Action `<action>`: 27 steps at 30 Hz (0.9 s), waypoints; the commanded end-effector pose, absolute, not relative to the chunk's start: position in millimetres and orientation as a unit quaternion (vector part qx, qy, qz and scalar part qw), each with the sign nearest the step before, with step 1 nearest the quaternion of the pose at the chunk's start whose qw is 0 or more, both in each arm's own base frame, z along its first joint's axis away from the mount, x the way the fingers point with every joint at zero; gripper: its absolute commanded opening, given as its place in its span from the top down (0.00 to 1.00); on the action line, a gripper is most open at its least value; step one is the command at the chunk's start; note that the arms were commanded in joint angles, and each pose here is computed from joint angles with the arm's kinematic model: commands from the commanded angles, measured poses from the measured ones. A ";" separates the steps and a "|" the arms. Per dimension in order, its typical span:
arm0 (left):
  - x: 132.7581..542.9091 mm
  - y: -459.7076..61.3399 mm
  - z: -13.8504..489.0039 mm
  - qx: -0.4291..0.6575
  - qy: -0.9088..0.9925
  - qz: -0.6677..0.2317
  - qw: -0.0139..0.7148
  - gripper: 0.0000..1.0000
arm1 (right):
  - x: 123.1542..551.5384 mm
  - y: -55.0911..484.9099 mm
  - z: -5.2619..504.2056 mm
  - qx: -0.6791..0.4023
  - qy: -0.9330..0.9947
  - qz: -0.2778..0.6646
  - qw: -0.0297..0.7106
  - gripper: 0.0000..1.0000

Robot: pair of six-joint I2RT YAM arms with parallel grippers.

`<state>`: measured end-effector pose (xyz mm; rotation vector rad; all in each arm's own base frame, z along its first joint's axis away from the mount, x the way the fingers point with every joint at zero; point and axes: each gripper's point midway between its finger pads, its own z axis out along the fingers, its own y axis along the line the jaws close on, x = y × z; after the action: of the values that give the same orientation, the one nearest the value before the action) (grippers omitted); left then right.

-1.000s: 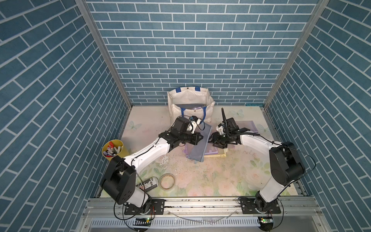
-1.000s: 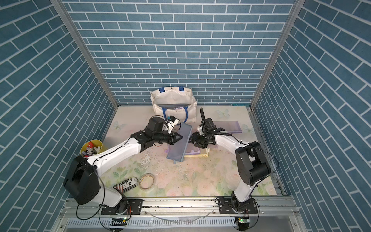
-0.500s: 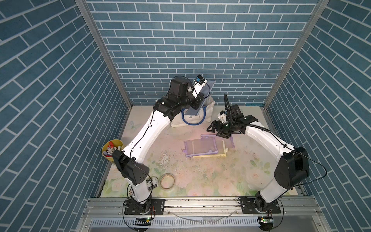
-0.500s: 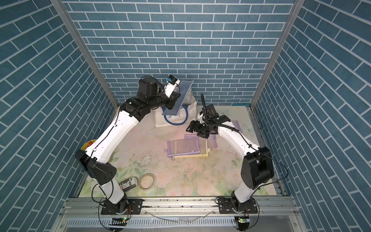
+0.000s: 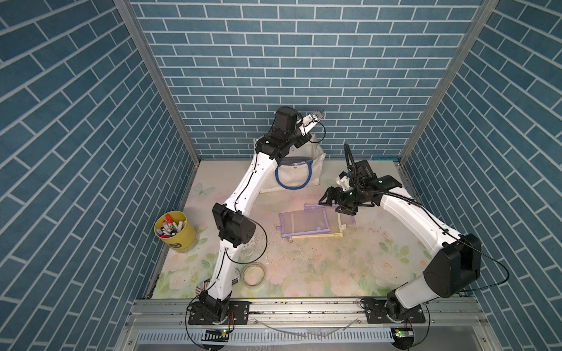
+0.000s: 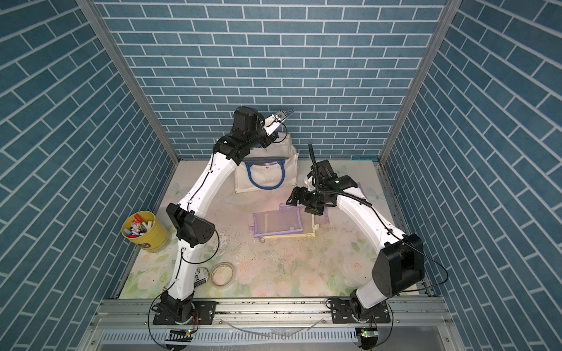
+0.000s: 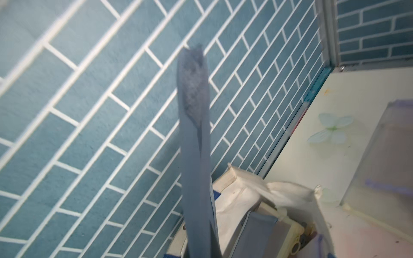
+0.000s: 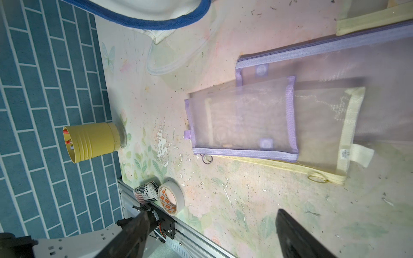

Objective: Put the pencil pouch into the canvas bag
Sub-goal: Place the pencil pouch in the canvas bag.

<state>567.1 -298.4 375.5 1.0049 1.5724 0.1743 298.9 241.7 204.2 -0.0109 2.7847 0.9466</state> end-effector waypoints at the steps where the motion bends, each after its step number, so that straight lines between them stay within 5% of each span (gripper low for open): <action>1: 580.1 -275.7 362.7 0.425 0.683 0.119 0.582 1.00 | 293.0 236.0 194.8 -0.016 0.947 0.310 0.082 0.11; 12: 575.6 -264.1 263.5 0.469 0.727 0.108 0.490 1.00 | 286.3 230.0 194.8 0.002 0.945 0.315 0.089 0.11; 14: 575.6 -263.7 259.2 0.465 0.731 0.103 0.488 0.91 | 285.9 229.2 196.3 0.004 0.945 0.314 0.092 0.11; 19: 571.3 -266.0 274.8 0.446 0.737 0.080 0.502 0.36 | 294.0 231.0 200.9 0.006 0.943 0.316 0.102 0.11; 27: 535.7 -251.6 348.0 0.382 0.750 0.035 0.540 0.22 | 317.7 242.4 195.4 0.021 0.937 0.328 0.119 0.11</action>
<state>559.5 -260.7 283.3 1.0384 1.8251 0.1654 302.6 238.4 197.5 0.0173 2.7660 0.9562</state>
